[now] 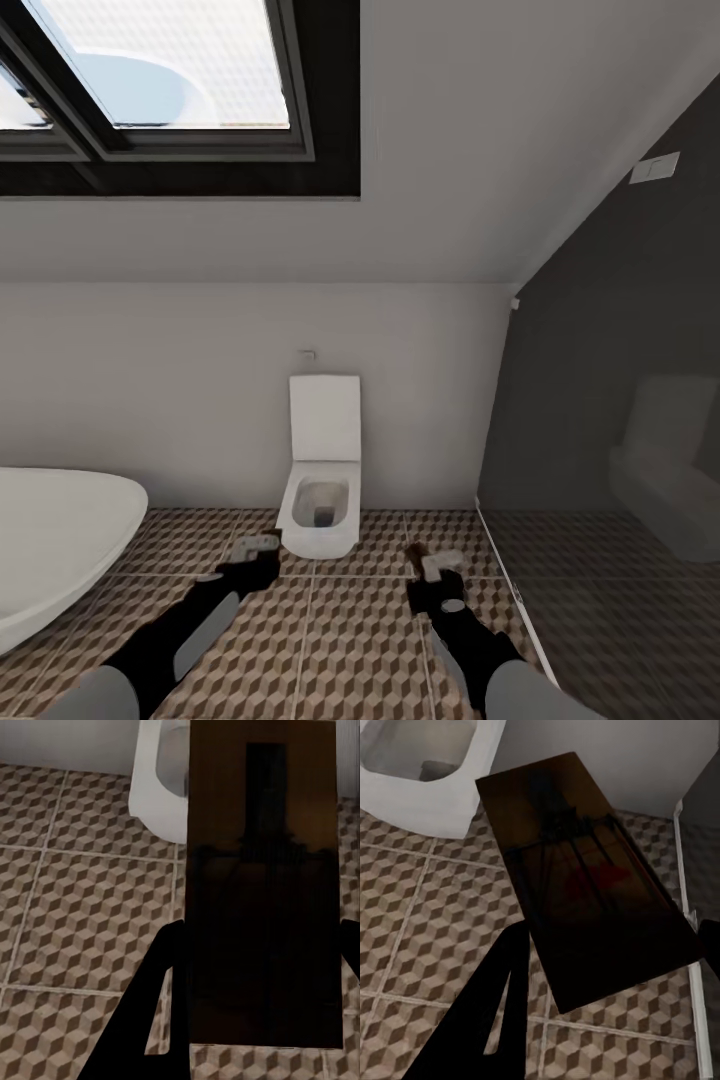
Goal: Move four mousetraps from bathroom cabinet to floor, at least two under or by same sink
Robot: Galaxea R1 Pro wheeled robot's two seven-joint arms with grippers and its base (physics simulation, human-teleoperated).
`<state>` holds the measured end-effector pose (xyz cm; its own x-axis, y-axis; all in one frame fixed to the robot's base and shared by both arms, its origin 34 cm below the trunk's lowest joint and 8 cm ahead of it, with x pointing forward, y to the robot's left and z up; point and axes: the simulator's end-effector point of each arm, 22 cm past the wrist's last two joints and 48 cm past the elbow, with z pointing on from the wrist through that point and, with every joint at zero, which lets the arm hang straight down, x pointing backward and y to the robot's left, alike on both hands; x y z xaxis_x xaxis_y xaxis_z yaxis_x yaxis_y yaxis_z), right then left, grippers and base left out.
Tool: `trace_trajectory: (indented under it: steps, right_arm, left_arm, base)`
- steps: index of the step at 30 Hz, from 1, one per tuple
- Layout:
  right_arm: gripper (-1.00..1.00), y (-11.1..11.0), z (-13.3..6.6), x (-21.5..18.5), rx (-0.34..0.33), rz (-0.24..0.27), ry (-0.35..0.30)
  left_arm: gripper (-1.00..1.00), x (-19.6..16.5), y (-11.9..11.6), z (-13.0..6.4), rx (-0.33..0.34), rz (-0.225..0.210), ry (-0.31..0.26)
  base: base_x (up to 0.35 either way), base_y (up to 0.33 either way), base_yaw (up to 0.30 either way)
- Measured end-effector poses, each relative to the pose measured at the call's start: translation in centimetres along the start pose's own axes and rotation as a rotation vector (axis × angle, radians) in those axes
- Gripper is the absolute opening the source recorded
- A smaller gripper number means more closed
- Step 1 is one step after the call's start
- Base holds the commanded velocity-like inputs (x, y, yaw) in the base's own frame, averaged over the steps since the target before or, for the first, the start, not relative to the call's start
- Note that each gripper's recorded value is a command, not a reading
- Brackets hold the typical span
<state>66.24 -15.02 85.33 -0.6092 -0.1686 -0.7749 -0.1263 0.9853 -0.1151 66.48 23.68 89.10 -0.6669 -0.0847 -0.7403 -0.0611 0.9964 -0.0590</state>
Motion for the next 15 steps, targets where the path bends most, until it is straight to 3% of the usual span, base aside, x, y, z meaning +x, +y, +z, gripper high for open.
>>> trace_trajectory:
  steps: [5, 9, 15]
  right_arm:
    - [-1.0, 0.3, 0.0, -0.8, -0.024, 0.008, -0.001]
    - [-1.0, 0.2, 0.0, -1.4, -0.022, 0.037, -0.007]
    - [-1.0, 0.1, 0.0, -1.7, -0.022, 0.053, -0.008]
  left_arm:
    - [-1.0, 0.5, 0.0, -0.1, 0.001, 0.012, 0.031]
    - [-1.0, 2.2, 0.5, -0.1, -0.009, 0.032, 0.099]
    - [-1.0, 6.3, 3.6, 0.5, -0.078, 0.035, 0.2]
  base:
    - [0.0, 0.0, 0.0]
    - [0.0, 0.0, 0.0]
    - [0.0, 0.0, 0.0]
